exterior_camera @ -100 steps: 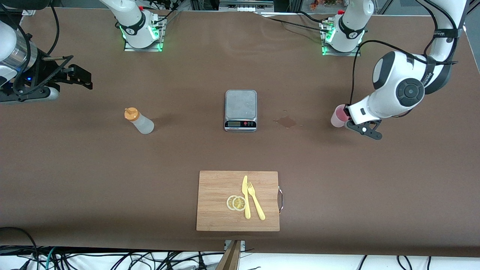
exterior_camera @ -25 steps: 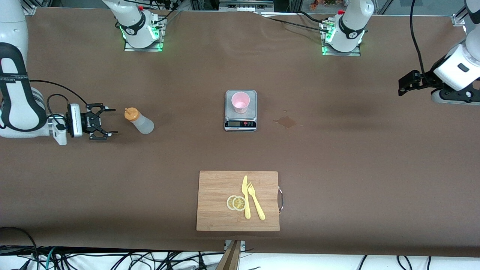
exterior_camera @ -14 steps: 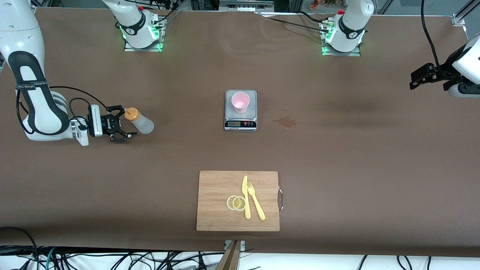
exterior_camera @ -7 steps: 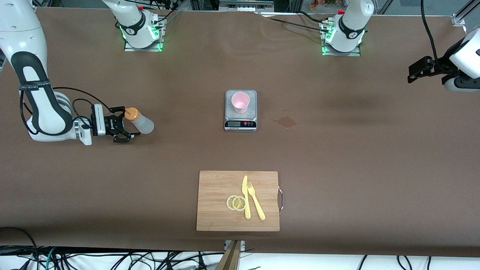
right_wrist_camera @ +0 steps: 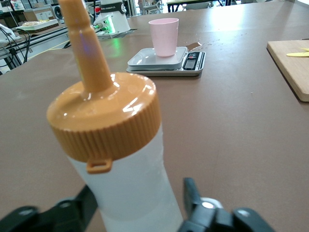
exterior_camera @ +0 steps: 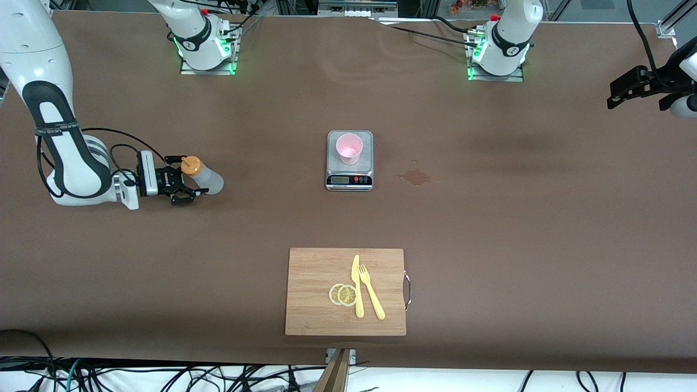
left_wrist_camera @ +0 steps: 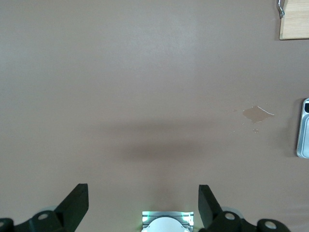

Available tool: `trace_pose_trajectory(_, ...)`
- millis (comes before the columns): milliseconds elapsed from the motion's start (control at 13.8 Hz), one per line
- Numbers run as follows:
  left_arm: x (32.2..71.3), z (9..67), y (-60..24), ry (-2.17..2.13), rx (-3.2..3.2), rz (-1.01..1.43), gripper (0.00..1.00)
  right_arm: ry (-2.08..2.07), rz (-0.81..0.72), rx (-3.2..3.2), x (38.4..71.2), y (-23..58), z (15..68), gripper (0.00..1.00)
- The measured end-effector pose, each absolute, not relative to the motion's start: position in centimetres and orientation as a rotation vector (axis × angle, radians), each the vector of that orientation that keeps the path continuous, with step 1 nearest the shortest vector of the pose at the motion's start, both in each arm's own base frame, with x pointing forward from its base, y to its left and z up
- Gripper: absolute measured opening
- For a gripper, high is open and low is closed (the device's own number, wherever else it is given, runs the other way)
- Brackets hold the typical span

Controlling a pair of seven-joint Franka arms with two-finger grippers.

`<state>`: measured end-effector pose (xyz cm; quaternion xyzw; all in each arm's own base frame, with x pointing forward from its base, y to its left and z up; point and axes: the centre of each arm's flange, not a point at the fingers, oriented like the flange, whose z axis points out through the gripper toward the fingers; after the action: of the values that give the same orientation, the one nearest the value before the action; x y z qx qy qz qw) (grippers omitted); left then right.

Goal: Add sauce to pink cup with both arms
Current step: 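Reach the right gripper to the white sauce bottle and grasp it, then lift the sauce bottle with the right gripper toward the pink cup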

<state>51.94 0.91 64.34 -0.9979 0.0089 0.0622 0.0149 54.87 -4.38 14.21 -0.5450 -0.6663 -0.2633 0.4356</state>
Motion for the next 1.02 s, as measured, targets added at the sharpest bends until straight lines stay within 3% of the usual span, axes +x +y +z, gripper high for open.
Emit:
trace_pose_trajectory(73,51.9,64.3,0.9,0.028,-3.105,0.197,1.0,-1.658,-0.655,-1.355,54.8,-4.4,14.1,0.72)
trace_pose_trajectory(218,52.0,64.2,0.9,0.028,-3.105,0.203,1.0,-1.657,-0.657,-1.353,54.8,-4.4,14.2,0.56)
trace_pose_trajectory(436,52.1,63.9,0.9,0.028,-3.105,0.213,1.0,-1.662,-0.658,-1.348,54.9,-4.1,14.4,0.53)
trace_pose_trajectory(581,52.2,63.7,1.0,0.026,-3.104,0.219,1.0,-1.681,-0.651,-1.345,55.5,-3.0,15.4,0.42)
trace_pose_trajectory(1018,52.2,63.6,1.8,0.001,-3.105,0.223,1.0,-1.872,-0.422,-1.504,58.5,5.2,25.4,0.41)
